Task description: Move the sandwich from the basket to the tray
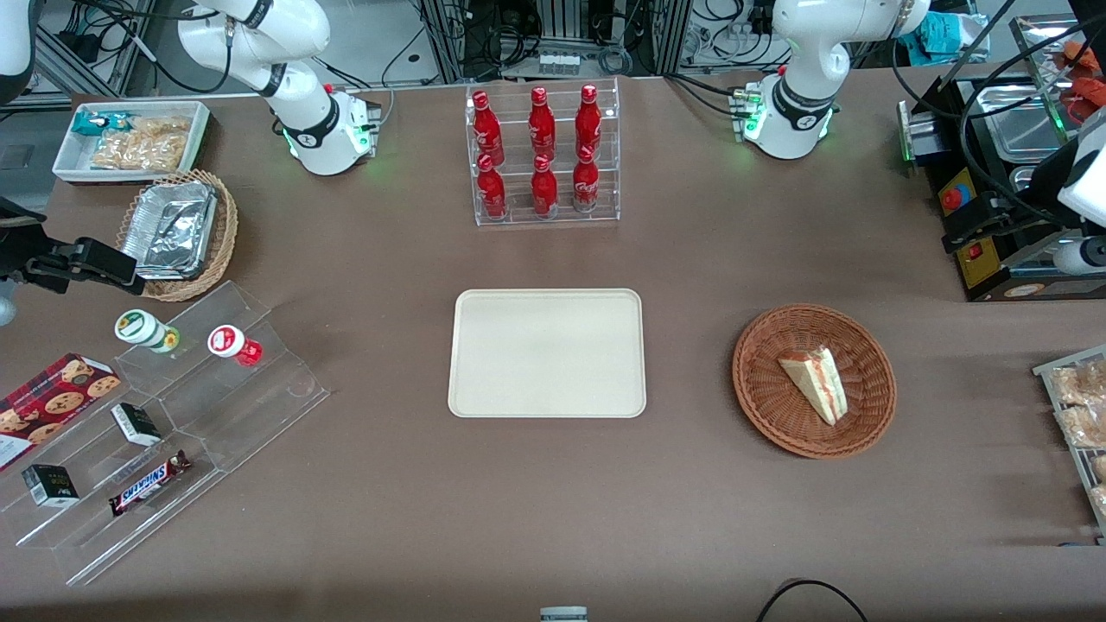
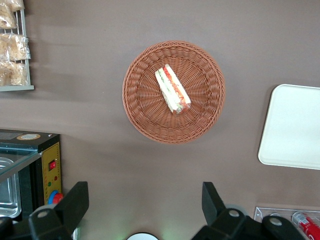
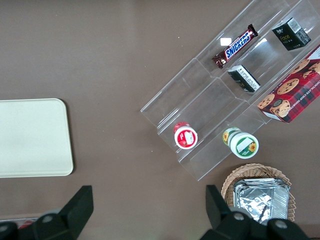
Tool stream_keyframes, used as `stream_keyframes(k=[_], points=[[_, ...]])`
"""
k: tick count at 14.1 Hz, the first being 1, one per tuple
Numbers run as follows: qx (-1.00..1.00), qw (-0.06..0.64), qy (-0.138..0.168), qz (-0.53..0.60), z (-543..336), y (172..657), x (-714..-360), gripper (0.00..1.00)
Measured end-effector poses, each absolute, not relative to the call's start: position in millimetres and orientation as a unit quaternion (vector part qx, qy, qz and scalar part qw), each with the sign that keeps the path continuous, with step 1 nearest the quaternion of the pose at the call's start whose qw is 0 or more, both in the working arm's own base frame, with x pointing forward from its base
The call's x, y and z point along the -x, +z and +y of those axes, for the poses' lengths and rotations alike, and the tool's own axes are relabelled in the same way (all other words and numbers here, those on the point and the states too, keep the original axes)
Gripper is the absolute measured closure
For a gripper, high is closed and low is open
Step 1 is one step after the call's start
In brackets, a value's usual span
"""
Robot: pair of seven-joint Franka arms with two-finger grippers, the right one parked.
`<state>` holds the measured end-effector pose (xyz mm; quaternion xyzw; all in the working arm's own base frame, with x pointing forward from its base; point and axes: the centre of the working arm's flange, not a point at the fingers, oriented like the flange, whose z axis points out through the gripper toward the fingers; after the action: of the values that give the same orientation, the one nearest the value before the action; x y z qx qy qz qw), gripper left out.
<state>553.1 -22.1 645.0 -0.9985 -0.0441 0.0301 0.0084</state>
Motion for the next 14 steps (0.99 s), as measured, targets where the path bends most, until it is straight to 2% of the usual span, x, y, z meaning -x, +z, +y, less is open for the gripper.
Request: stream_keyframes(k=[8, 12, 14], points=[[0.997, 0.01, 0.036, -0.07, -21, 640, -555, 0.0], [0.987, 0.019, 0.084, -0.134, -20, 571, -575, 0.0], [0.979, 0.022, 0.084, -0.185, -25, 518, -589, 0.0]])
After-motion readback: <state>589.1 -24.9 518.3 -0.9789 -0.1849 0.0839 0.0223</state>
